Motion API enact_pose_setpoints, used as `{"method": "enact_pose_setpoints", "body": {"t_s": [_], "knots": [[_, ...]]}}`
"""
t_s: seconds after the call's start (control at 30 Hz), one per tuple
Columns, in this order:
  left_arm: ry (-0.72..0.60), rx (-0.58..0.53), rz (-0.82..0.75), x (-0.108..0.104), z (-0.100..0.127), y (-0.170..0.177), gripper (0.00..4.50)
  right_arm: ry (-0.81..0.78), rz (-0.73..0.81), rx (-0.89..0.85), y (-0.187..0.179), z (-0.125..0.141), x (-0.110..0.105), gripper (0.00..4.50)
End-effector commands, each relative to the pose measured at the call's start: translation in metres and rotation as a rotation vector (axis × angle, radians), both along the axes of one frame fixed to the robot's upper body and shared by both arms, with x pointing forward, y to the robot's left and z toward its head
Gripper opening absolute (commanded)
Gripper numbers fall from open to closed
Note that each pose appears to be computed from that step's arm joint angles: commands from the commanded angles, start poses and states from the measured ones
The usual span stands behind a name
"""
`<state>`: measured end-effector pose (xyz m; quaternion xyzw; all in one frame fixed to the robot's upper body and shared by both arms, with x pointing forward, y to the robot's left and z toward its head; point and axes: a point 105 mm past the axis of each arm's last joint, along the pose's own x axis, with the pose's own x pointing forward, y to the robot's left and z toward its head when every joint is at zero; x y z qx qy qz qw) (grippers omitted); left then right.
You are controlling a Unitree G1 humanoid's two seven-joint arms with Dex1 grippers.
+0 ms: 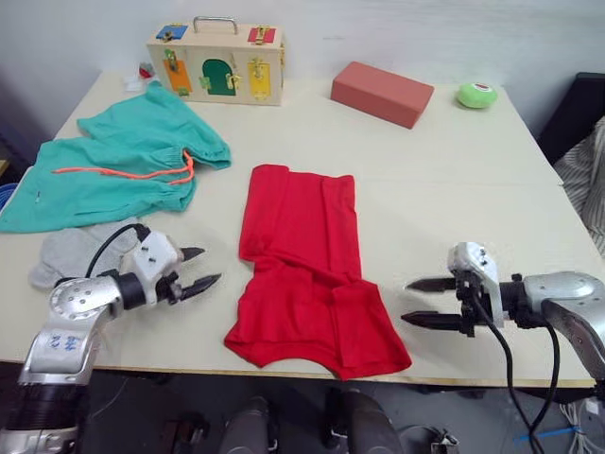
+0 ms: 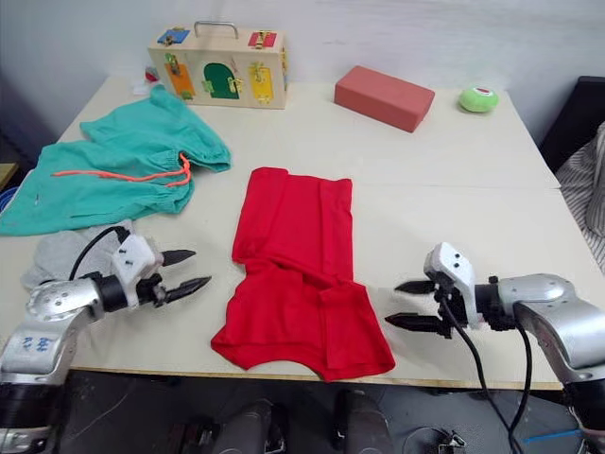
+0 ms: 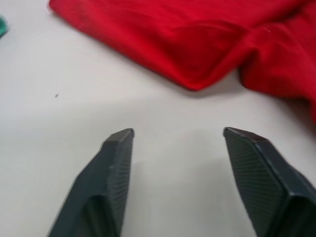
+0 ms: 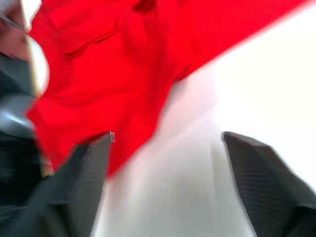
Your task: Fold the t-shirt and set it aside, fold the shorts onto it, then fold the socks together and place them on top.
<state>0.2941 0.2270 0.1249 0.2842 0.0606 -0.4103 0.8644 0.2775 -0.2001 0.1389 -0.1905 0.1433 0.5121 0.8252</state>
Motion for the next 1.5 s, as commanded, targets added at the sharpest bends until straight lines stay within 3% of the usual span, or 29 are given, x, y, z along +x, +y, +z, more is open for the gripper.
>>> {"method": "enact_pose_setpoints", "body": {"t_s": [0.03, 0.13, 0.5, 0.8, 1.0, 1.03, 1.13, 1.33, 1.47, 1.5], "knots": [[-0.086, 0.225, -0.239, -0.017, -0.008, -0.005, 4.47, -0.356, 0.078, -0.162, -0.010, 0.013, 0.015, 4.50], [-0.139, 0.335, -0.397, -0.024, -0.017, -0.012, 4.47, -0.511, 0.224, -0.268, -0.006, 0.003, 0.015, 4.50], [-0.220, 0.345, -0.725, -0.039, -0.034, -0.049, 4.47, -0.608, 0.706, -0.273, 0.027, -0.039, -0.023, 4.50], [-0.205, 0.330, -0.849, -0.046, -0.041, -0.066, 4.47, -0.733, 0.742, -0.207, 0.047, -0.041, -0.026, 4.50], [-0.182, 0.327, -0.901, -0.050, -0.046, -0.073, 4.47, -0.727, 0.765, -0.206, 0.060, -0.049, -0.022, 4.50], [-0.177, 0.327, -0.909, -0.051, -0.048, -0.074, 4.49, -0.728, 0.775, -0.203, 0.062, -0.050, -0.023, 4.32], [-0.165, 0.328, -0.921, -0.053, -0.052, -0.077, 3.86, -0.712, 0.788, -0.184, 0.068, -0.052, -0.026, 3.64], [-0.076, 0.327, -0.950, -0.066, -0.070, -0.078, 1.97, -0.682, 0.780, -0.170, 0.071, -0.055, -0.028, 1.61], [-0.057, 0.324, -0.889, -0.059, -0.075, -0.080, 0.66, -0.676, 0.737, -0.160, 0.070, -0.051, -0.025, 0.16], [-0.052, 0.316, -0.882, -0.058, -0.076, -0.081, 0.44, -0.674, 0.727, -0.160, 0.070, -0.050, -0.024, 0.00]]}}
